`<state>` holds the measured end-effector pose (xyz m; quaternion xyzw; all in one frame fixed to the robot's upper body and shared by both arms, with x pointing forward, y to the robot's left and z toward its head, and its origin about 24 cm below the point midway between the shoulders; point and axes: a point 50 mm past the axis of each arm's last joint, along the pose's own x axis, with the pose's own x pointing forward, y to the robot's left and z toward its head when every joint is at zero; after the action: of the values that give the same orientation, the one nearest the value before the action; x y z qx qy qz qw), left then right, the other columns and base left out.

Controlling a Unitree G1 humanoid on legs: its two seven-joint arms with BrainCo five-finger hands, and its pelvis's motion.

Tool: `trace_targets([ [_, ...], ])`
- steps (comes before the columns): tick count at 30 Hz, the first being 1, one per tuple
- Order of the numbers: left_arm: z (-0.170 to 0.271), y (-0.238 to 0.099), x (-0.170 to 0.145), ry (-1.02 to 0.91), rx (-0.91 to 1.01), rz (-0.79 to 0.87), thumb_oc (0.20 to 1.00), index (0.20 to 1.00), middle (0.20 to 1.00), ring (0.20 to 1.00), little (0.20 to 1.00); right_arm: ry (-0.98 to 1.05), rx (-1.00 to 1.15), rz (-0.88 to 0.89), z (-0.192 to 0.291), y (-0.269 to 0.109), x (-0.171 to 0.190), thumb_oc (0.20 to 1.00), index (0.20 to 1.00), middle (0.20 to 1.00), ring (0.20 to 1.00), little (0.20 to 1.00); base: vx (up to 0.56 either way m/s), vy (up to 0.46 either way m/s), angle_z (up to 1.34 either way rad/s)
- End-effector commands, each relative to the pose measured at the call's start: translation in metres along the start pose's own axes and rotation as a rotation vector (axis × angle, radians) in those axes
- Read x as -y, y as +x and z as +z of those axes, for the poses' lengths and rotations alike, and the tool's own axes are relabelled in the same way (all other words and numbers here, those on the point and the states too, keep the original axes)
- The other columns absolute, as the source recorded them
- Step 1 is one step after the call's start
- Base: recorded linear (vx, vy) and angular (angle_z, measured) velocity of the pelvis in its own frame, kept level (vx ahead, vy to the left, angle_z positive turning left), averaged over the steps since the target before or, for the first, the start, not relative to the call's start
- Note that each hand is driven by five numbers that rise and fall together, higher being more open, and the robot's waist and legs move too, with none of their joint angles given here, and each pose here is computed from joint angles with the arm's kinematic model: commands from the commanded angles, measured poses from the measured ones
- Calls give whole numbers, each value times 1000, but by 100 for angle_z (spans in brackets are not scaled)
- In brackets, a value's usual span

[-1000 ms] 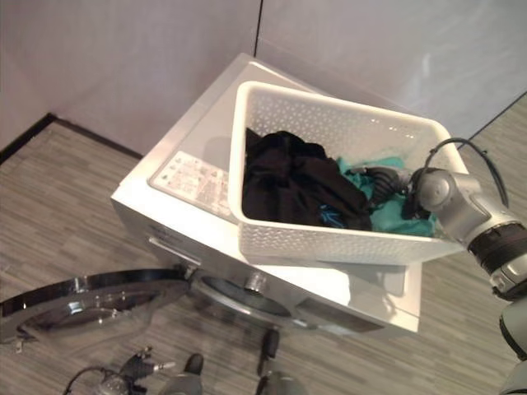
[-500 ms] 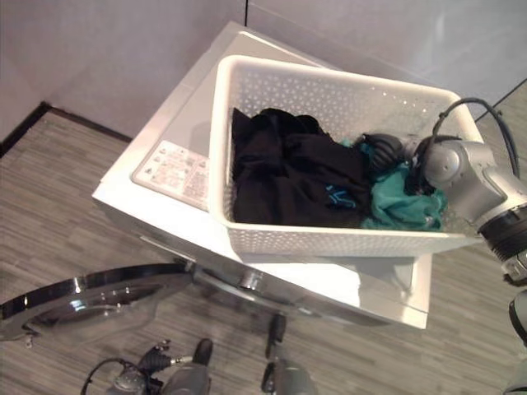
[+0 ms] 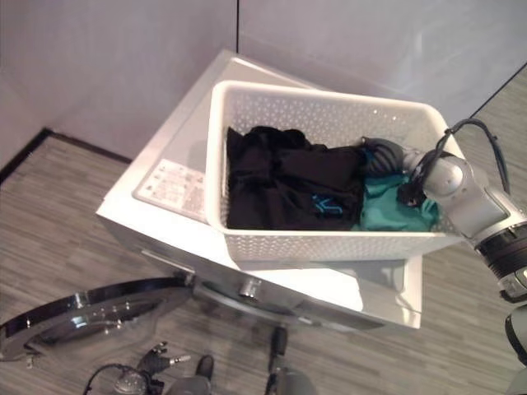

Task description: Grab the laundry basket,head to the washer,open it,put in the laundry and shut it.

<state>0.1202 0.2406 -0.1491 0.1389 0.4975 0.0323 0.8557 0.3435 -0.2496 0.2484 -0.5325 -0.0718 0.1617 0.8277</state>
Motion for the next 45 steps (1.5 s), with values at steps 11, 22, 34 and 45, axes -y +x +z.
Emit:
trace_targets([
  [11, -29, -6, -2, 60, -98, 7, 1000, 1000, 1000, 1000, 1000, 150, 235, -552, 38, -41, 110, 200, 200, 200, 200, 200, 22, -1, -1],
  [22, -34, -8, 6, 54, -114, -14, 1000, 1000, 1000, 1000, 1000, 164, 259, -374, 51, -4, 75, 200, 200, 200, 200, 200, 2, 4, -3],
  [34, -27, -6, 2, 60, -101, -14, 1000, 1000, 1000, 1000, 1000, 153, 209, -123, 84, 72, 16, 200, 200, 200, 200, 200, -5, 0, 0],
  [45, -42, -10, -4, 44, -157, 1, 1000, 1000, 1000, 1000, 1000, 140, 74, -145, 46, 53, 35, 1000, 1000, 1000, 1000, 1000, -6, -1, 5],
])
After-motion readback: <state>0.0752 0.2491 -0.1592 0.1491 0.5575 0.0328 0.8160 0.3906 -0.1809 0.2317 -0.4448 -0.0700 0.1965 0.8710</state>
